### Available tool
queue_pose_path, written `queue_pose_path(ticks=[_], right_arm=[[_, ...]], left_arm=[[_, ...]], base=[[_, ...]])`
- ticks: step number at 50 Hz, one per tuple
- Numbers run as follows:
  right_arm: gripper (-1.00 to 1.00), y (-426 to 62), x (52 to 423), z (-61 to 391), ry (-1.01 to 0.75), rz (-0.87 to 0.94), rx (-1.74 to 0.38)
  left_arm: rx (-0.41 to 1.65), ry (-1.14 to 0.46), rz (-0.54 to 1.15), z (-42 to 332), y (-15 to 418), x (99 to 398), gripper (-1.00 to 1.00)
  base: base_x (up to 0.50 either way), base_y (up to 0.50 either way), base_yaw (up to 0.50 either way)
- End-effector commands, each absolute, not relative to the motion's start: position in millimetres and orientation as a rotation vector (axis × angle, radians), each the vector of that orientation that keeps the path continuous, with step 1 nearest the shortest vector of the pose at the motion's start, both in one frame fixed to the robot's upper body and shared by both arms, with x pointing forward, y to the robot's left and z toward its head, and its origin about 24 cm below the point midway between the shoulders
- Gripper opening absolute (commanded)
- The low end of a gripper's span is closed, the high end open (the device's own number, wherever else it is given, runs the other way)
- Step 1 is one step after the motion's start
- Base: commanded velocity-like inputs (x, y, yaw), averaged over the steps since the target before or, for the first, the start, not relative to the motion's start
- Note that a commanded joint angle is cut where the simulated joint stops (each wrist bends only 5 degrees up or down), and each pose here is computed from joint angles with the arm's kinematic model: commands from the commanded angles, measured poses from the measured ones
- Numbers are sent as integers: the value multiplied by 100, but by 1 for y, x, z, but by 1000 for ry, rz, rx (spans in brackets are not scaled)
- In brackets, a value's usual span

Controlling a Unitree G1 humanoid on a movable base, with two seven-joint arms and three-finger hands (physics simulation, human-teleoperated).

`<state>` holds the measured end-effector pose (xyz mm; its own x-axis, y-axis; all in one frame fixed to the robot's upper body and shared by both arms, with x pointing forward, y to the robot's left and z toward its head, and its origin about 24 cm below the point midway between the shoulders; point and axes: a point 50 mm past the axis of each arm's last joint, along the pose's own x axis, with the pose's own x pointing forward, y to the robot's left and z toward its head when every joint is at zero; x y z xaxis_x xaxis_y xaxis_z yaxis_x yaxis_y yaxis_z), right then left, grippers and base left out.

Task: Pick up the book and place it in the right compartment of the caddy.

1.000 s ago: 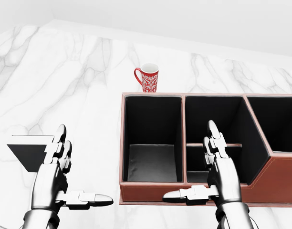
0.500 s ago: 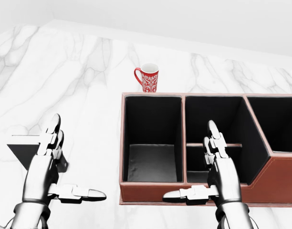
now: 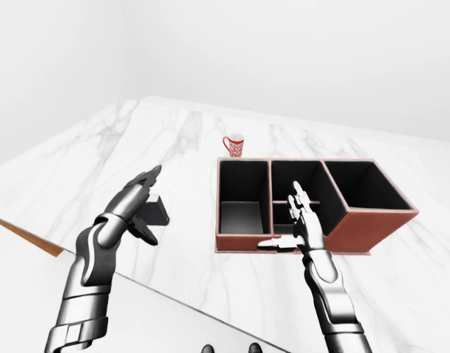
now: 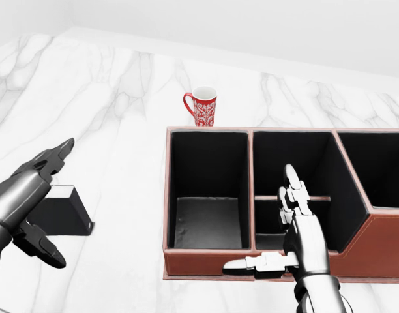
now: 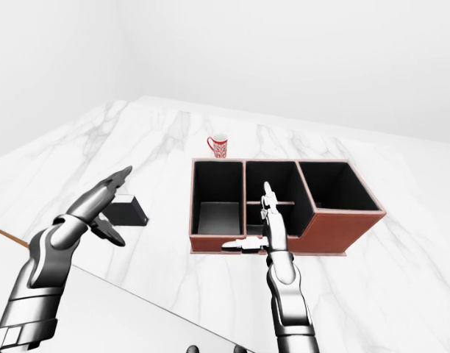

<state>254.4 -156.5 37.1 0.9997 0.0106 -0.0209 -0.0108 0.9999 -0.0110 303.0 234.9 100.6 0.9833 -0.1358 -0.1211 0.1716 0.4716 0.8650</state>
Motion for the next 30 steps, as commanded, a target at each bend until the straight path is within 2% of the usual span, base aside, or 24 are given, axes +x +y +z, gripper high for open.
queue_pose_path(ticks=[1,7,17,25,30], right_arm=[[100,-156,255,37,22,9,-11],[100,-157,255,37,21,10,-10],[100,-157,255,37,21,11,-11],[100,-157,255,37,21,12,-10],[100,-157,254,37,21,12,-11]], left_arm=[[1223,264,-326,117,271,304,100],[1266,282,-281,137,279,325,100],[1316,353,-276,144,283,343,100],[1420,341,-166,144,285,357,100],[1559,319,-61,154,287,371,100]], base=[[0,0,0],[0,0,0],[0,0,0],[0,0,0],[0,0,0]])
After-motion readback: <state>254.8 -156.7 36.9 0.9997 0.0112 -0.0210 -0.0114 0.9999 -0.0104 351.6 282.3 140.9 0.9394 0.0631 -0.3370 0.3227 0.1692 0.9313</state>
